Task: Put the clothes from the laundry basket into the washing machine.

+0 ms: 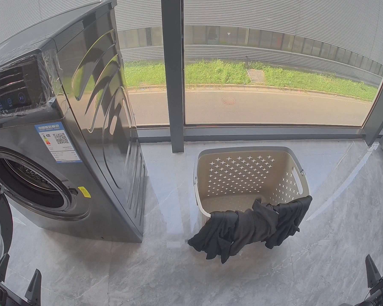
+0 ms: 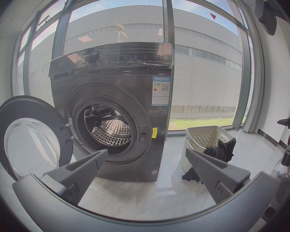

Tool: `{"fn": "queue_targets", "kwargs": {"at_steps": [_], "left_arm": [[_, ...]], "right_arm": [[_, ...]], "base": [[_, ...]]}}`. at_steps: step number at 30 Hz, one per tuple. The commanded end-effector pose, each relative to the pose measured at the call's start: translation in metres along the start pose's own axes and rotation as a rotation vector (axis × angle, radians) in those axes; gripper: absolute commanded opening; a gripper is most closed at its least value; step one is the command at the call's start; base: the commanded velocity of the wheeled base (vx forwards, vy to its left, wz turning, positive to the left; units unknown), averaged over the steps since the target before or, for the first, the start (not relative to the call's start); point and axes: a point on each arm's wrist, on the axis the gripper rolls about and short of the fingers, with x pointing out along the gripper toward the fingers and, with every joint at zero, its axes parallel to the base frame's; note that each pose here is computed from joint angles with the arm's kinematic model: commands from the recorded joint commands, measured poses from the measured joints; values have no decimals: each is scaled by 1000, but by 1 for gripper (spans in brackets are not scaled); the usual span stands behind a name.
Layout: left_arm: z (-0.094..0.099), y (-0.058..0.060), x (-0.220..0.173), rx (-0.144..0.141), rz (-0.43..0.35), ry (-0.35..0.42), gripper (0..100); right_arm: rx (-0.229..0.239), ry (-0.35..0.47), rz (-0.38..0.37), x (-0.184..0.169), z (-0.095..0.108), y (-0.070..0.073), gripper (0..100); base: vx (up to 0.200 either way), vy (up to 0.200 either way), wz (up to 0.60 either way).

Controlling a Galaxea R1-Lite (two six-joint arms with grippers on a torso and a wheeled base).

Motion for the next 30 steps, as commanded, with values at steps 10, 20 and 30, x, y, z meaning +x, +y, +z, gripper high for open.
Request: {"fn": "queue_targets", "kwargs": {"at_steps": [10, 20, 30], "left_arm": [[-5, 0, 0, -1, 1, -3, 100], [-5, 0, 0, -1, 1, -2, 100], [-5, 0, 0, 0, 1, -2, 100]], "right_arm": [[0, 2, 1, 0, -5, 0, 100], [0, 2, 1, 0, -5, 0, 100], [0, 2, 1, 0, -5, 0, 100]], "base": [[0, 0, 0], [0, -180, 0], [0, 0, 0]]}}
